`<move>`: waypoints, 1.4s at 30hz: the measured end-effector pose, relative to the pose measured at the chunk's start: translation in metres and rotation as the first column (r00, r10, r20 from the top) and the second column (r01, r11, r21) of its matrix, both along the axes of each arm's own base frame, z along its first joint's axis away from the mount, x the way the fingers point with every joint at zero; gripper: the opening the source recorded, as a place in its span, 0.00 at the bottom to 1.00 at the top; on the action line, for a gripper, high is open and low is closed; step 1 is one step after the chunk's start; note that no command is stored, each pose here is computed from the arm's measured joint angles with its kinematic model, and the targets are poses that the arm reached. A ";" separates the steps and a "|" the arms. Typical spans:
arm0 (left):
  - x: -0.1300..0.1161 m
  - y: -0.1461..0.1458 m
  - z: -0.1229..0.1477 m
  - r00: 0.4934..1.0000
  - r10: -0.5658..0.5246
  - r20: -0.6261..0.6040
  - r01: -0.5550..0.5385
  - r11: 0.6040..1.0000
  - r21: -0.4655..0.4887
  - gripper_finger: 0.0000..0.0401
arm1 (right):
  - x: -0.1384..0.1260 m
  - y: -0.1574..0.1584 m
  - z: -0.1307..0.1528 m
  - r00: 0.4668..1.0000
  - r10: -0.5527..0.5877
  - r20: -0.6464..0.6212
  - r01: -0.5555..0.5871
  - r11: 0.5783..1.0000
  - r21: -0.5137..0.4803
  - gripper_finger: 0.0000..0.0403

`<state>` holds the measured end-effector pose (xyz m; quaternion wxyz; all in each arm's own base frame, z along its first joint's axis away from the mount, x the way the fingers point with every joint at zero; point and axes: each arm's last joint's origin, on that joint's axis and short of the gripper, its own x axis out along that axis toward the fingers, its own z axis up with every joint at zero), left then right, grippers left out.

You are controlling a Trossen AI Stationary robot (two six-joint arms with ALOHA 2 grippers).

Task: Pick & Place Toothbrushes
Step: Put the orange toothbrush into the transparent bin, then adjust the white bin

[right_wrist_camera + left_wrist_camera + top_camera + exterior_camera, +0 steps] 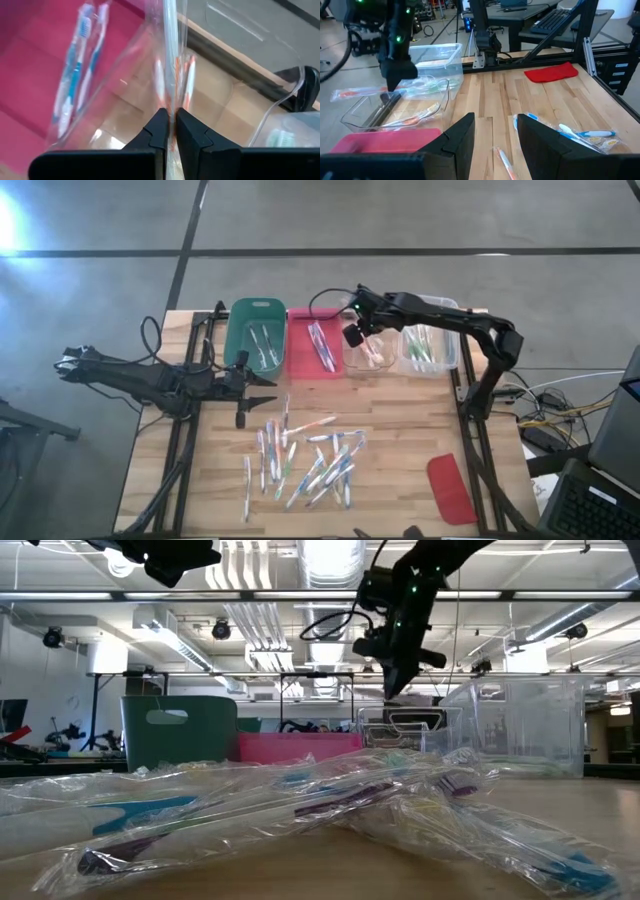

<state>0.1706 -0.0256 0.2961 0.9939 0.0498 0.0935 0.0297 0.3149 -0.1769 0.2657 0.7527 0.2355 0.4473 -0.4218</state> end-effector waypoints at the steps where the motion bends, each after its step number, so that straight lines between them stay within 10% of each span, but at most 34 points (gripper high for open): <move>1: 0.000 0.000 0.000 1.000 0.000 0.000 0.000 1.000 0.000 0.38 | 0.000 -0.003 -0.003 1.000 -0.005 -0.009 0.005 1.000 0.006 0.04; 24: 0.000 0.000 0.000 1.000 0.000 -0.001 0.000 1.000 -0.001 0.38 | 0.015 -0.025 -0.081 0.978 0.012 -0.208 0.018 0.990 0.140 0.07; 42: 0.000 0.000 0.000 1.000 0.000 0.000 0.000 1.000 -0.001 0.38 | 0.006 -0.020 -0.052 0.984 0.042 -0.172 -0.023 0.993 0.112 0.34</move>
